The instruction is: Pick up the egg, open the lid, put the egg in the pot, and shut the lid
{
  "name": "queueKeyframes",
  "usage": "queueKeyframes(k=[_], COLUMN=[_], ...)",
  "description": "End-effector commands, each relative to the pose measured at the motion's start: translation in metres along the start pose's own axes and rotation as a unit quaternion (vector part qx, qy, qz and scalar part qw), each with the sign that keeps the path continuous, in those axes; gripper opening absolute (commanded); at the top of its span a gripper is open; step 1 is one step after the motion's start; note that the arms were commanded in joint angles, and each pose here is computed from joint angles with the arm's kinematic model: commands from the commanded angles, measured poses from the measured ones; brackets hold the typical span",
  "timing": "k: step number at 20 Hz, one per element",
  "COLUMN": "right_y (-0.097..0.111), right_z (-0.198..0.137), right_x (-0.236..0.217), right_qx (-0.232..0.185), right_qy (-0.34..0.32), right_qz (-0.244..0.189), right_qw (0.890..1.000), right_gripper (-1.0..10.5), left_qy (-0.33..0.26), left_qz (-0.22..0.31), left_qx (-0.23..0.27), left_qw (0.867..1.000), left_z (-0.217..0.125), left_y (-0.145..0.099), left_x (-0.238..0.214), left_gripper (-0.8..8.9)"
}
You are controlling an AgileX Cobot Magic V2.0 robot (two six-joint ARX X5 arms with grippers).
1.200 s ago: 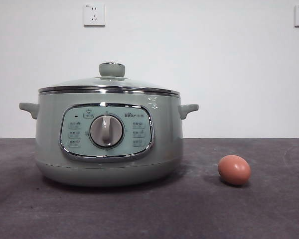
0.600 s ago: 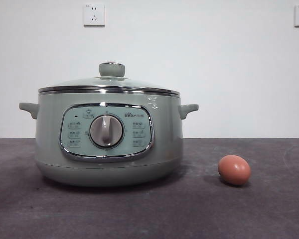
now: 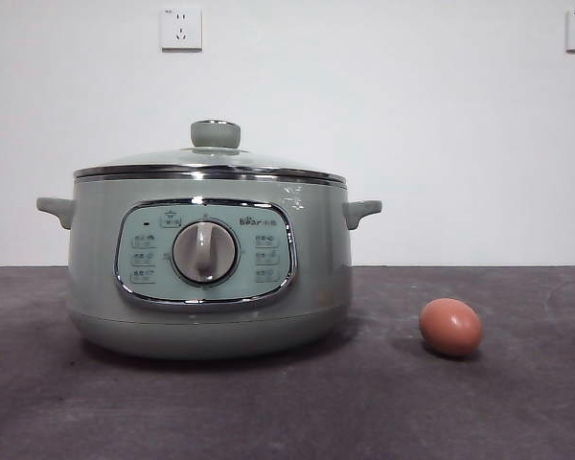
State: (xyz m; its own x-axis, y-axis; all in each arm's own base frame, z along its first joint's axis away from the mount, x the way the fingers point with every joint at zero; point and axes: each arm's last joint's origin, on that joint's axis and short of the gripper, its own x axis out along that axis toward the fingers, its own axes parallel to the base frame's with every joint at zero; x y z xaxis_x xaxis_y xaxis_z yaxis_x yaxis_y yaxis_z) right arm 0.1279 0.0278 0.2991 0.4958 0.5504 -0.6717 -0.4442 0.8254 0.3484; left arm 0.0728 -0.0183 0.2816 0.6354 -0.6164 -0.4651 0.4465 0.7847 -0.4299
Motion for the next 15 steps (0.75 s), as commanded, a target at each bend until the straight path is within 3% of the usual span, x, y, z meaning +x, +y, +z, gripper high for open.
queueKeyframes(k=[1, 8, 12, 15], right_y=[-0.005, -0.012, -0.013, -0.013], right_z=[0.011, 0.034, 0.037, 0.034], right_x=[0.013, 0.094, 0.138, 0.163], right_qx=[0.004, -0.02, -0.039, -0.05], right_qy=[0.003, 0.085, 0.108, 0.125], right_qz=[-0.002, -0.06, -0.107, -0.119], right_qw=[1.0, 0.994, 0.988, 0.984], right_gripper=[5.9, 5.9, 5.9, 5.9], left_qy=[-0.003, -0.003, -0.003, -0.003], left_qz=[0.0, 0.0, 0.0, 0.001], left_qx=[0.007, 0.007, 0.007, 0.007], left_qw=[1.0, 1.0, 1.0, 1.0], left_z=[0.001, 0.001, 0.001, 0.001], left_y=[0.0, 0.0, 0.0, 0.0], left_x=[0.0, 0.0, 0.0, 0.0], left_gripper=[7.2, 7.19, 7.2, 7.19])
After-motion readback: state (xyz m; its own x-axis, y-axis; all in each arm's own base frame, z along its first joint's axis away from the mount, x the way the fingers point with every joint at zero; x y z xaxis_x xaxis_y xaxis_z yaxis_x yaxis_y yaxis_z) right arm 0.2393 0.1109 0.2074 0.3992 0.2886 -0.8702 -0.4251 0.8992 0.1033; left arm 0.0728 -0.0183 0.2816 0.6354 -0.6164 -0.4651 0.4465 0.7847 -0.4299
